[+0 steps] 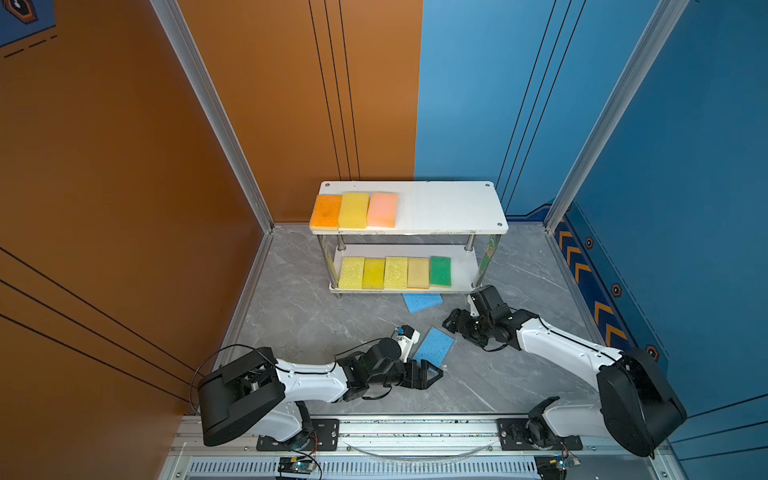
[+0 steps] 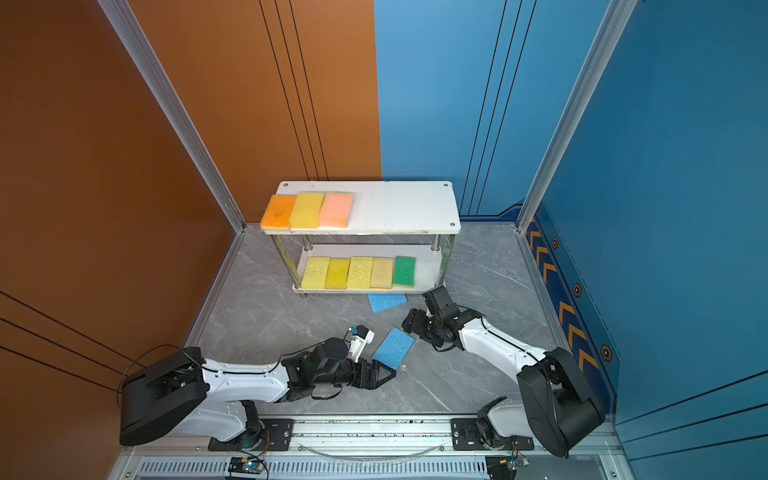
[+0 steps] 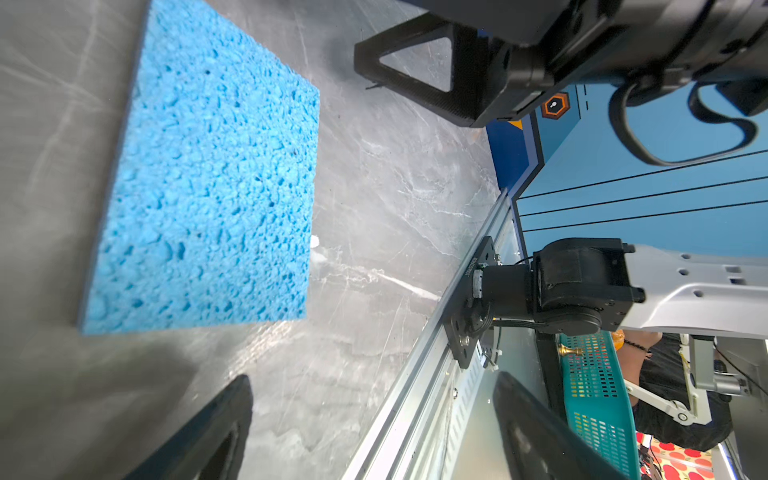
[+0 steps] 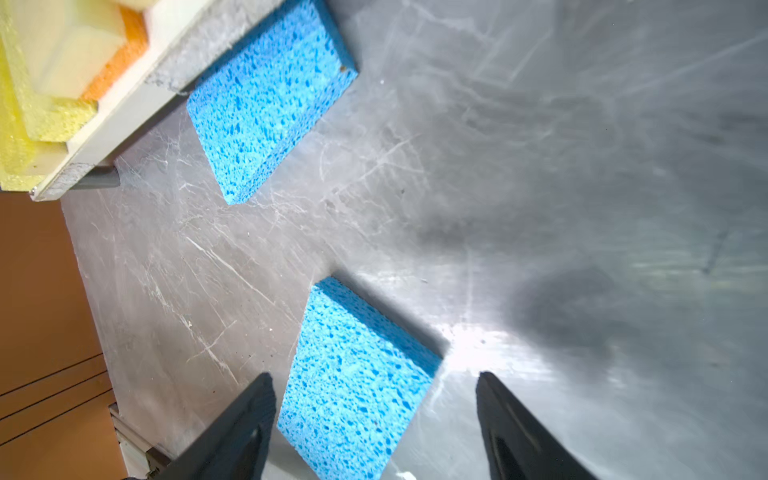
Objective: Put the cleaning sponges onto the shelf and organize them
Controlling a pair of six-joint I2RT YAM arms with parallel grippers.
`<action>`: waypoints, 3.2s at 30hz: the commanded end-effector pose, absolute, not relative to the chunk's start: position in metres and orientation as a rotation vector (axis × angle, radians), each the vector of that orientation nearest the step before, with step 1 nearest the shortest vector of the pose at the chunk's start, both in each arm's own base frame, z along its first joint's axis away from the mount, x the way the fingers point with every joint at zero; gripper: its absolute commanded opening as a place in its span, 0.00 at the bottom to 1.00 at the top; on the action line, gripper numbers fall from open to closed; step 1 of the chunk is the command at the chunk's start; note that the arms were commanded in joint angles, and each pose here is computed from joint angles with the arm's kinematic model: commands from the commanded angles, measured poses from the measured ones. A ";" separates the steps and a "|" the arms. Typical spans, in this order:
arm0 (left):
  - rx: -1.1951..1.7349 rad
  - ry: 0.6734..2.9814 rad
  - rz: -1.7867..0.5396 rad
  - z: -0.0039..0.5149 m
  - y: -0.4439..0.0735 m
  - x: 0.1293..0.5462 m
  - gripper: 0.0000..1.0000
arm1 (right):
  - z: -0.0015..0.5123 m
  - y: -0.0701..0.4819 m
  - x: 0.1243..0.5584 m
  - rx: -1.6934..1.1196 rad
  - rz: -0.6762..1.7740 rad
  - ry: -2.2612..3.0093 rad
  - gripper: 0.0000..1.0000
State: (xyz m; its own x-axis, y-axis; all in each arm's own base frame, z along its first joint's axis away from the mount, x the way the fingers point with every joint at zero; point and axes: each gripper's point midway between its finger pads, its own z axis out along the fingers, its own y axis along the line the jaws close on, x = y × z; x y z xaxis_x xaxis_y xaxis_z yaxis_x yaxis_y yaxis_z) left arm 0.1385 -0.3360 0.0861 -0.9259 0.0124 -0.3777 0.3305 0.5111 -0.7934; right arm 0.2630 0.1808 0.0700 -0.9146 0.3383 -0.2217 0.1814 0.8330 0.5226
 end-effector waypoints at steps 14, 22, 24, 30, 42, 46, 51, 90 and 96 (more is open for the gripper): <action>0.223 2.449 -1.230 0.105 -0.285 0.203 0.89 | 0.067 0.203 0.205 0.334 0.681 2.750 0.68; 0.194 2.467 -1.248 0.094 -0.288 0.209 0.88 | 0.045 0.223 0.205 0.317 0.680 2.795 0.62; 0.182 2.464 -1.246 0.094 -0.285 0.209 0.88 | 0.040 0.226 0.206 0.319 0.674 2.806 0.62; 0.138 2.457 -1.243 0.092 -0.273 0.209 0.88 | 0.028 0.226 0.209 0.332 0.656 2.826 0.58; 0.088 2.455 -1.254 0.090 -0.260 0.206 0.89 | 0.020 0.224 0.220 0.339 0.626 2.839 0.28; 0.071 2.437 -1.271 0.095 -0.257 0.206 0.89 | 0.026 0.224 0.223 0.329 0.630 2.823 0.09; 0.089 2.397 -1.337 0.110 -0.256 0.206 0.90 | 0.052 0.227 0.231 0.229 0.668 2.768 0.00; 0.037 2.121 -1.611 0.179 -0.253 0.227 0.00 | 0.175 0.288 0.201 -0.289 1.151 2.602 0.28; 0.029 2.100 -1.619 0.188 -0.252 0.231 0.00 | 0.177 0.291 0.192 -0.287 1.196 2.591 0.28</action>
